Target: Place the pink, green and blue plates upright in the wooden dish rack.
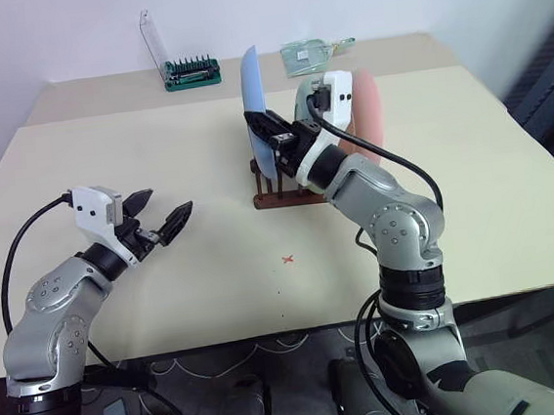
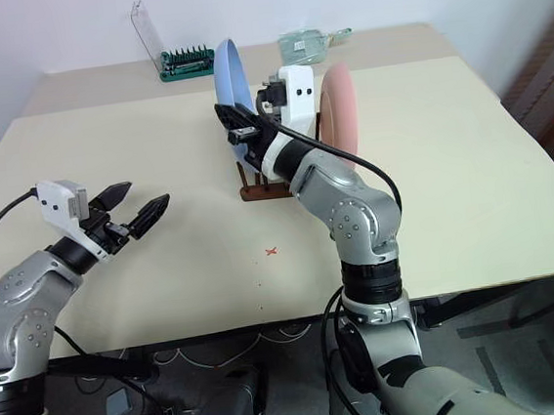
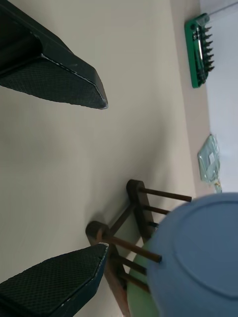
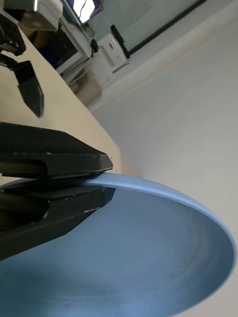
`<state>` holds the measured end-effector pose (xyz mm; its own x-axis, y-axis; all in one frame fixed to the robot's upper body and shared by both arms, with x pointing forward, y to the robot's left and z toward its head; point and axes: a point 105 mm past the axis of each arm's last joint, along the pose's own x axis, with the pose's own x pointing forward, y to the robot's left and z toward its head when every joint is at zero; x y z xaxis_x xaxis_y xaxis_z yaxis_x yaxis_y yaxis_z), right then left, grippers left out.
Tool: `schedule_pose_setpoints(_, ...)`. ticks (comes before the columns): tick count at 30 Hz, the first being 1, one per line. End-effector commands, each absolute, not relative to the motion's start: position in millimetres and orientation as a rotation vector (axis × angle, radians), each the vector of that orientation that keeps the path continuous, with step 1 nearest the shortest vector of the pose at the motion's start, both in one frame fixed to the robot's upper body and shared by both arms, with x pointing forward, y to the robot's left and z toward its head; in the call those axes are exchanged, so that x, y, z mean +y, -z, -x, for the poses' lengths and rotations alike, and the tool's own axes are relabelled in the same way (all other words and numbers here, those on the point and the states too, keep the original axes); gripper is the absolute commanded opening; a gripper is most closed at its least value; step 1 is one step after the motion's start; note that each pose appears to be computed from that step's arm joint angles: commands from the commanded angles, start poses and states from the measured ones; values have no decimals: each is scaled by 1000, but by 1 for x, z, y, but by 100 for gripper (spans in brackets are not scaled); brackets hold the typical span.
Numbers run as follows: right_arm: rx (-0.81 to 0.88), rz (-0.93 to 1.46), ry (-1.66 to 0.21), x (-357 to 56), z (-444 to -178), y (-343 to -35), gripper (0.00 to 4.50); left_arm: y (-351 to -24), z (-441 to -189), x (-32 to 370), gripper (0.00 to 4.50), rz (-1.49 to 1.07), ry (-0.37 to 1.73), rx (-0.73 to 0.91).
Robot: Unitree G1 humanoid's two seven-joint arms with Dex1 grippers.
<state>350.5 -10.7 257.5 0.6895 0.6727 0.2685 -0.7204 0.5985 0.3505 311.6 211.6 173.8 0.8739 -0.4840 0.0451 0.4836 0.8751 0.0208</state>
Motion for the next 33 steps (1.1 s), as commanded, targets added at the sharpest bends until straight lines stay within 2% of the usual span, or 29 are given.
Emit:
schedule_pose_setpoints(1,-139,-495,-824,-10,-348,-272,0,-179,-302,202,444,-38,575,-62)
schedule_pose_setpoints(13,-30,-551,-767,-13,-360,-260,0,-170,-296,195,444,-61,624,-29)
schedule_pose_setpoints(16,-34,-536,-761,-14,-359,-260,97,-166,-296,193,450,-58,633,-26)
schedule_pose_setpoints(19,-61,-493,-762,-14,-358,-264,239,-164,-295,192,450,-57,638,-23)
schedule_pose_setpoints(26,-167,-338,-810,-13,-349,-281,239,-162,-296,192,450,-56,640,-20)
schedule_pose_setpoints(30,-344,-69,-886,-16,-329,-310,239,-156,-295,194,450,-48,645,-12)
schedule_pose_setpoints(33,-437,60,-862,-33,-325,-323,239,-151,-295,195,450,-47,645,-10)
